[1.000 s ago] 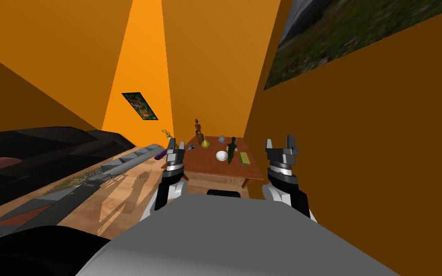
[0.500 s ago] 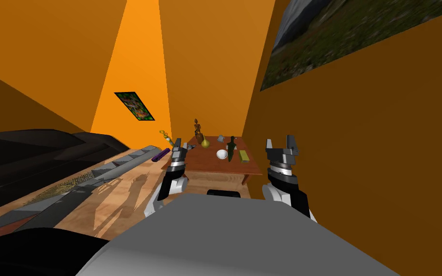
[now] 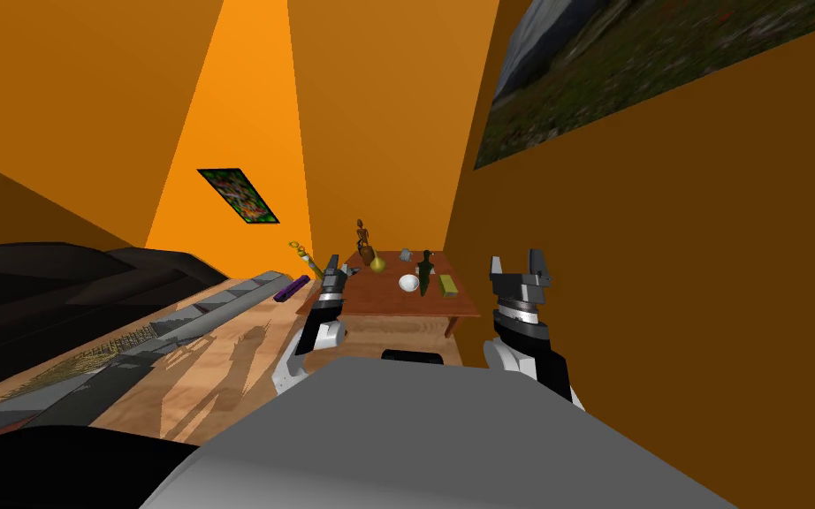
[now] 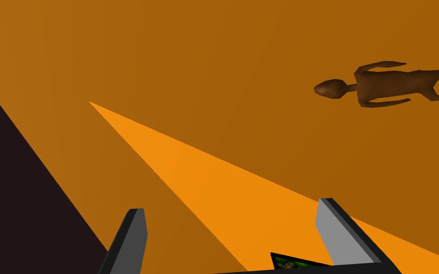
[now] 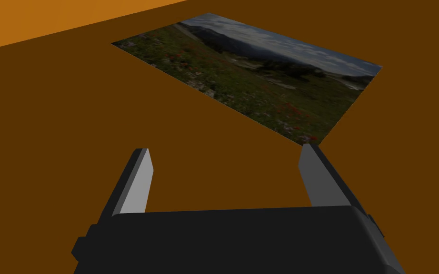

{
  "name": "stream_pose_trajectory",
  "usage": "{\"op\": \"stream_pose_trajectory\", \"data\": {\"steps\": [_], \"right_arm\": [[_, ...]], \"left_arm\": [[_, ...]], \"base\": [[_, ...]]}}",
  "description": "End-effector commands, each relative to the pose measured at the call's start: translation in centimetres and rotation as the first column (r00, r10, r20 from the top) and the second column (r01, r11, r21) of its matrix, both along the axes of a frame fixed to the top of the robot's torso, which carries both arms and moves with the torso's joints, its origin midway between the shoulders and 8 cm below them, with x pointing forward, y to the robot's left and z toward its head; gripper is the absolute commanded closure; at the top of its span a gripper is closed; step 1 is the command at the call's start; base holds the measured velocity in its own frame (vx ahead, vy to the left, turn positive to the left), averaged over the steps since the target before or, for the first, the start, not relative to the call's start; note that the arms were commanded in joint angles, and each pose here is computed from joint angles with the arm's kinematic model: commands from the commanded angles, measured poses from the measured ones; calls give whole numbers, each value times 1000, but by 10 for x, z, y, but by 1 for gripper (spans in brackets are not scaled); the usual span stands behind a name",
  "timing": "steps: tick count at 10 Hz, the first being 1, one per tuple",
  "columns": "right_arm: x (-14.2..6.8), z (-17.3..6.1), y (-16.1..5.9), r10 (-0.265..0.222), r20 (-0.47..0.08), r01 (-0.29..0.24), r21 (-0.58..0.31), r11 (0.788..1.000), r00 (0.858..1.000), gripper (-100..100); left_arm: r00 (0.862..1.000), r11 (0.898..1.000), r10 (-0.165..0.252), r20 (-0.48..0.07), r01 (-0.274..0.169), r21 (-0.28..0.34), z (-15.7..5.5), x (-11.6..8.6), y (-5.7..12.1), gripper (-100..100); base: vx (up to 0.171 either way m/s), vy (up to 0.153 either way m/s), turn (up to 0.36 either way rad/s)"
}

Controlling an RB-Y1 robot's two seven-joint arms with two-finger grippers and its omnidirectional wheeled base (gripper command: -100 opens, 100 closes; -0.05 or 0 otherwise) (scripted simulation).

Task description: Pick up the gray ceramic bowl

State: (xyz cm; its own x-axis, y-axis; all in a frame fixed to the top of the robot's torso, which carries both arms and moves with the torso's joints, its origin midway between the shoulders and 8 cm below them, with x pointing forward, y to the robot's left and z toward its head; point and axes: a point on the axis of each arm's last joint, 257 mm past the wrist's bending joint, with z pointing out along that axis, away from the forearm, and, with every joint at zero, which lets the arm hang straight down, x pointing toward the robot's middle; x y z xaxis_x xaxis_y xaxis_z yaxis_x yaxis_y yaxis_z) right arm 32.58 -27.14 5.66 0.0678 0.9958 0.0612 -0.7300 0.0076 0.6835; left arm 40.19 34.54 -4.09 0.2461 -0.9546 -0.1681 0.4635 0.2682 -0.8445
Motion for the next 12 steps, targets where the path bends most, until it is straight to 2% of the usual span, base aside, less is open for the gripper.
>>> {"op": "stream_pose_trajectory", "data": {"steps": [1, 2, 3, 6, 7, 8, 9, 10, 11, 12], "right_arm": [[0, 0, 0, 0, 0, 0, 0, 1000, 1000, 0], [0, 0, 0, 0, 0, 0, 0, 1000, 1000, 0], [0, 0, 0, 0, 0, 0, 0, 1000, 1000, 0], [0, 0, 0, 0, 0, 0, 0, 1000, 1000, 0], [0, 0, 0, 0, 0, 0, 0, 1000, 1000, 0], [0, 0, 0, 0, 0, 0, 0, 1000, 1000, 0], [0, 0, 0, 0, 0, 0, 0, 1000, 1000, 0], [0, 0, 0, 0, 0, 0, 0, 1000, 1000, 0], [0, 0, 0, 0, 0, 0, 0, 1000, 1000, 0], [0, 0, 0, 0, 0, 0, 0, 1000, 1000, 0]], "left_arm": [[999, 1000, 7, -49, -7, -13, -13, 15, 8, -100], [998, 1000, 9, -68, -10, -17, -18, 18, 9, -100], [995, 999, 14, -103, -17, -27, -27, 28, 16, -100], [987, 999, 21, -158, -28, -42, -42, 40, 23, -100], [980, 998, 27, -196, -39, -54, -52, 51, 30, -100], [979, 998, 28, -204, -40, -56, -54, 51, 31, -100], [969, 996, 34, -245, -52, -69, -66, 61, 38, -100], [967, 996, 34, -251, -53, -70, -68, 62, 38, -100], [957, 994, 39, -287, -65, -83, -78, 71, 45, -100], [953, 994, 40, -300, -68, -85, -82, 71, 45, -100]], "base": [[-78, 66, -176], [-53, 49, -59], [-46, 27, -104], [-36, 27, -78], [-44, 27, -112], [-40, 24, -65], [-44, 24, -106], [-38, 17, -83], [-39, 19, -137], [-32, 19, -70]]}}
